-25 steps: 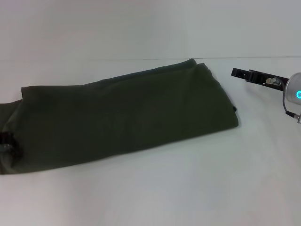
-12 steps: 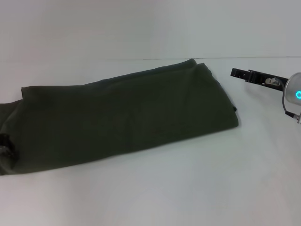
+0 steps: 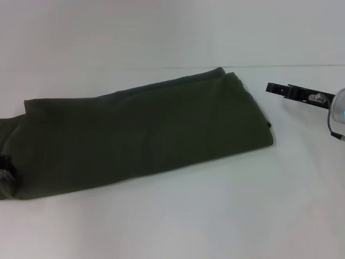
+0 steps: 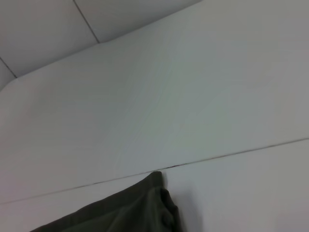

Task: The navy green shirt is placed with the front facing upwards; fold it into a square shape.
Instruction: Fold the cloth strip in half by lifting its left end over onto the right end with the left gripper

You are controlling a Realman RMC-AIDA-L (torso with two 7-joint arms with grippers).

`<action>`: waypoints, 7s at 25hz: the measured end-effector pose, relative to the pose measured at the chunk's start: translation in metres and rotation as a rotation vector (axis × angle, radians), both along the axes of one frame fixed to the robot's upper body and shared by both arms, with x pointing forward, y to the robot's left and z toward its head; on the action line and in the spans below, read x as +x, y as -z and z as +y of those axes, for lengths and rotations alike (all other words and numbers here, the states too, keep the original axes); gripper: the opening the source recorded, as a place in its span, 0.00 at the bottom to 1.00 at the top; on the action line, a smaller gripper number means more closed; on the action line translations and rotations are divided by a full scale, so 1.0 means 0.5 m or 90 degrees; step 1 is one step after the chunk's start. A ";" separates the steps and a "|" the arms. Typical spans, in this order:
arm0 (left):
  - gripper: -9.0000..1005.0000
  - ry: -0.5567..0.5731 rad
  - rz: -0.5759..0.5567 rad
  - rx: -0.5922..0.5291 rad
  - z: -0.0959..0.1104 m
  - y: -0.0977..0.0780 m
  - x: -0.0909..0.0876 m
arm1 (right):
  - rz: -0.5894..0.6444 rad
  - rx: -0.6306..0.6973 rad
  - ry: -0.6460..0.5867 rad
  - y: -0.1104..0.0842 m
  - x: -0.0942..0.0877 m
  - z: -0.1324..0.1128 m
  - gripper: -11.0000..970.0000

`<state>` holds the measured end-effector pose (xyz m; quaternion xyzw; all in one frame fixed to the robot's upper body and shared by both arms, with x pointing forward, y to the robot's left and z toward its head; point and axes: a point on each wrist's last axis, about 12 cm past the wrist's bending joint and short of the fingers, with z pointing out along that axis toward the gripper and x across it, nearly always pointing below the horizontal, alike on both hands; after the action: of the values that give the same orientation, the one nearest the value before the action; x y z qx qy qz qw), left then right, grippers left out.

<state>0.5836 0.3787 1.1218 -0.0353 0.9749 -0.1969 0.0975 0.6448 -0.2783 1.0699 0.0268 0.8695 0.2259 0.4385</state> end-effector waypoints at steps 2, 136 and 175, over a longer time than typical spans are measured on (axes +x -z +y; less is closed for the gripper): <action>0.09 0.002 0.001 -0.001 0.000 -0.001 0.000 | 0.000 0.000 0.000 0.000 0.000 -0.001 0.80; 0.84 -0.257 0.081 -0.245 0.094 0.044 -0.158 | -0.004 0.000 0.013 0.000 -0.004 -0.016 0.80; 0.84 -0.329 0.021 -0.270 0.096 0.076 -0.145 | 0.000 0.000 0.023 0.008 -0.014 -0.029 0.80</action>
<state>0.5111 0.4265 1.0836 -0.3041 0.8725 -0.3634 0.1192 0.6377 -0.2927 1.0660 0.0428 0.8688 0.2179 0.4426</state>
